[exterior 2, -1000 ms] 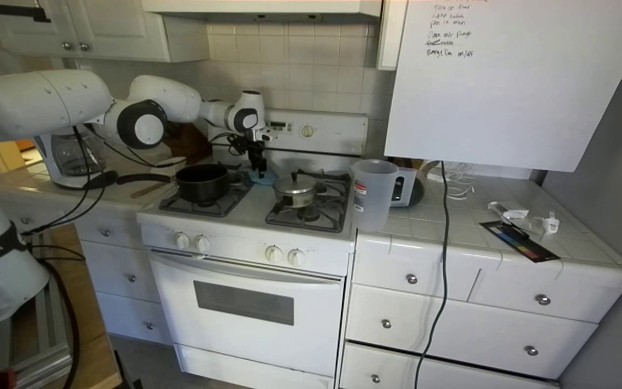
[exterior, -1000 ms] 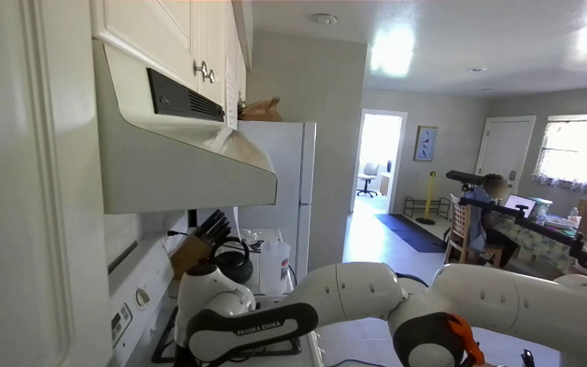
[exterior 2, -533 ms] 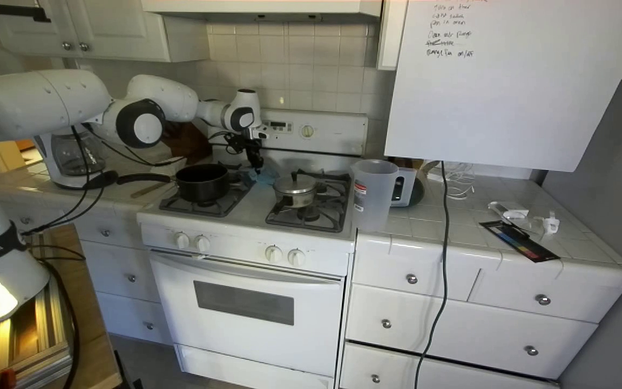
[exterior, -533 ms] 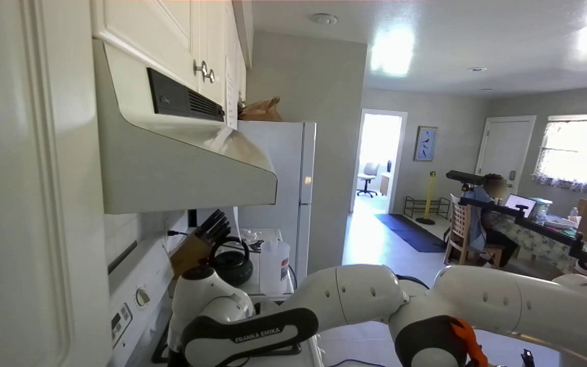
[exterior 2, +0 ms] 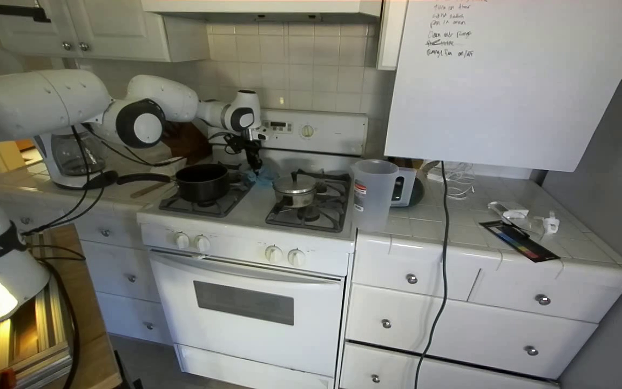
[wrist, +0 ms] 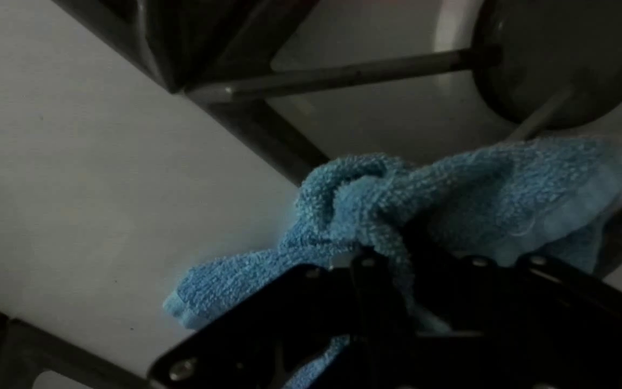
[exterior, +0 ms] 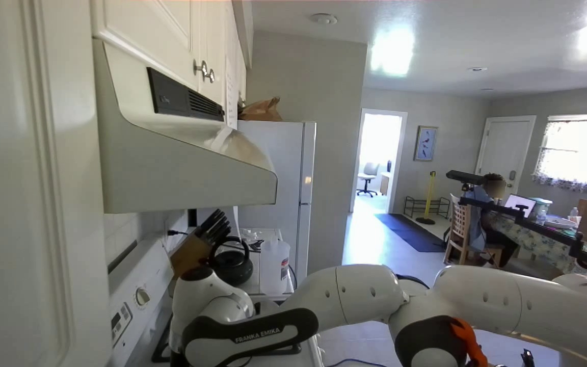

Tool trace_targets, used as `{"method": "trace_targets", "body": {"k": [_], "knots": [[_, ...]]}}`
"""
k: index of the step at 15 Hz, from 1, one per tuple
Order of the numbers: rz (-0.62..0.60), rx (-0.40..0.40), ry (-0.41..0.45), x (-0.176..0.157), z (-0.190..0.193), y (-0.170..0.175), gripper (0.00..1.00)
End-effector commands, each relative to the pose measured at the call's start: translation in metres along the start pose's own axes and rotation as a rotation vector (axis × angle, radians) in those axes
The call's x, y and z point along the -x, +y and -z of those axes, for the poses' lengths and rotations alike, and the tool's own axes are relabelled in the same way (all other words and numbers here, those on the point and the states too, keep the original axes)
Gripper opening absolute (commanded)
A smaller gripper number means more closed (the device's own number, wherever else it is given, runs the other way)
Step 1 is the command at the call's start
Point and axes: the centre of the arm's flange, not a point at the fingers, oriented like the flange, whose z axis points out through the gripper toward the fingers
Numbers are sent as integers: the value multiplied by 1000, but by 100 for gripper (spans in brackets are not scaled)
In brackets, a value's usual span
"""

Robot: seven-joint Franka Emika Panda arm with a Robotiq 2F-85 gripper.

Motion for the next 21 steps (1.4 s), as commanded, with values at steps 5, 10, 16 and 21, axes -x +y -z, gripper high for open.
{"method": "trace_targets", "body": {"k": [5, 10, 16, 21], "knots": [[-42, 155, -109, 75, 34, 18, 3], [-15, 204, -127, 94, 60, -1, 3], [7, 130, -72, 38, 55, -58, 12], [-9, 166, -72, 52, 58, -40, 3]]}}
